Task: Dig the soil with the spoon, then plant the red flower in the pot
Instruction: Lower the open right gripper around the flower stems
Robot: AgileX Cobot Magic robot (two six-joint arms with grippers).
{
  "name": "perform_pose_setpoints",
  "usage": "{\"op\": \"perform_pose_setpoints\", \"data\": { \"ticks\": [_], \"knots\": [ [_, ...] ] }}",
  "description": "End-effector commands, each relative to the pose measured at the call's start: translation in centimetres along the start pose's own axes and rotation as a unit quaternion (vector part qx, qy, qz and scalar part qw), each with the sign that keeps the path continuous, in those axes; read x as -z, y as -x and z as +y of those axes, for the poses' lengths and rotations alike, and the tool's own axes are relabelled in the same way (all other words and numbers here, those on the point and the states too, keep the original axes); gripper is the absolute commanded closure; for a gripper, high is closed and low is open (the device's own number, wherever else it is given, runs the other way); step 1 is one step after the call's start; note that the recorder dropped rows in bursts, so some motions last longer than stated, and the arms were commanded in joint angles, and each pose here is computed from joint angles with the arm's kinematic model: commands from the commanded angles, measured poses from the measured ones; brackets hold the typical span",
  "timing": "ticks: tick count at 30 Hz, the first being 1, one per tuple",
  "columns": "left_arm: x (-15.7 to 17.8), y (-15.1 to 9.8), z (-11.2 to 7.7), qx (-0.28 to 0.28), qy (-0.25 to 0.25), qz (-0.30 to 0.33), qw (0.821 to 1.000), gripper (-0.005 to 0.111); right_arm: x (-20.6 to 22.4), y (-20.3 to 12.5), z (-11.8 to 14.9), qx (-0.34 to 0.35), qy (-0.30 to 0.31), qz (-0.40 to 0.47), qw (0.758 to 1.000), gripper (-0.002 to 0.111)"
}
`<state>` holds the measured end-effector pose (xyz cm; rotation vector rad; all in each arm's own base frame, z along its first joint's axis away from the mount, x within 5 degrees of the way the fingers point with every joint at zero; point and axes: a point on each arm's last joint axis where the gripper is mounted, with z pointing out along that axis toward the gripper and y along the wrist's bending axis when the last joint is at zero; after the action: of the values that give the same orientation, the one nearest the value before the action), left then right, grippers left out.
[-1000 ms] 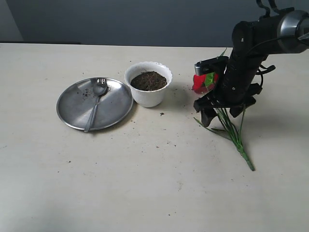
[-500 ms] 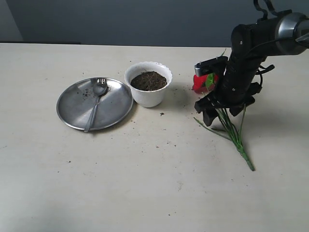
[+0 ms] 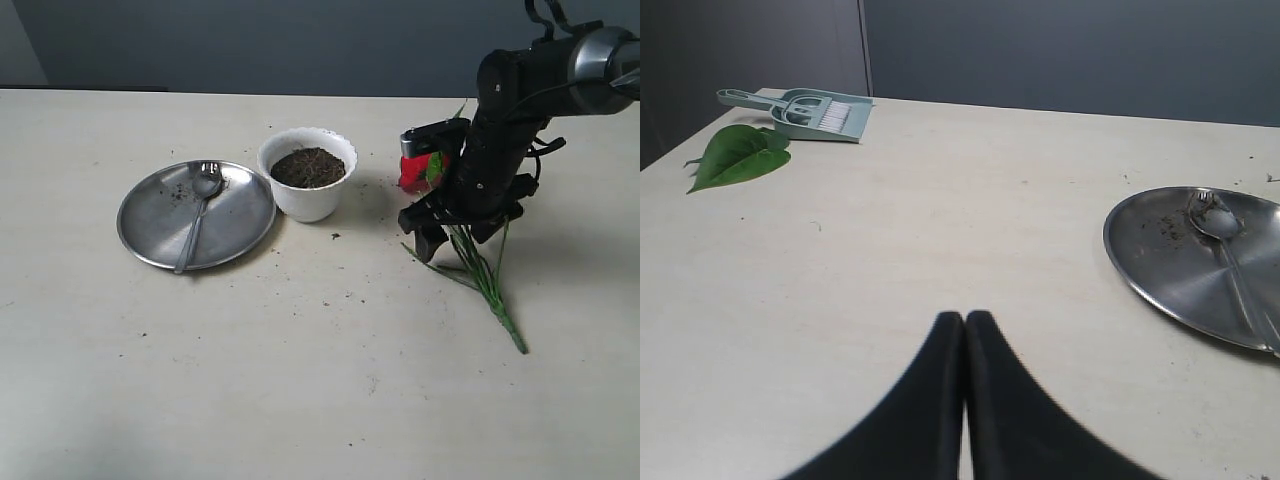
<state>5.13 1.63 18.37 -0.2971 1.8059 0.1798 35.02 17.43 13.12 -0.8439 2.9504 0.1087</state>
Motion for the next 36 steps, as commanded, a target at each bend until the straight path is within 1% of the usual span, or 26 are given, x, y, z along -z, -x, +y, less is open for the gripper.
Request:
{"op": "perform_pose_setpoints", "data": {
  "ticks": [1,3,6,9,14,22,36],
  "knots": [
    [0.0,-0.1,-0.1,0.004,-0.006,-0.004,1.0,0.106,0.2,0.1,0.4,0.009,0.0,0.001,1.0,0.034],
    [0.0,-0.1,-0.1,0.004,-0.006,-0.004,1.0,0.106,0.2,-0.1,0.5,0.012,0.001,0.01,1.0,0.034],
    [0.0,-0.1,-0.1,0.004,-0.006,-0.004,1.0,0.106,0.2,-0.2,0.5,0.026,0.0,0.014,1.0,0.028],
    [0.0,-0.1,-0.1,0.004,-0.006,-0.004,1.0,0.106,0.2,-0.1,0.5,0.026,0.0,0.012,1.0,0.028],
    [0.0,-0.1,-0.1,0.004,-0.006,-0.004,1.0,0.106,0.0,0.0,0.4,0.045,-0.001,0.006,0.999,0.028],
    [0.0,-0.1,-0.1,0.004,-0.006,-0.004,1.0,0.106,-1.5,-0.3,0.4,0.044,0.003,0.033,0.999,0.028],
    [0.0,-0.1,-0.1,0.004,-0.006,-0.004,1.0,0.106,-1.9,-0.4,0.0,0.06,-0.014,0.043,0.997,0.028]
  ]
}}
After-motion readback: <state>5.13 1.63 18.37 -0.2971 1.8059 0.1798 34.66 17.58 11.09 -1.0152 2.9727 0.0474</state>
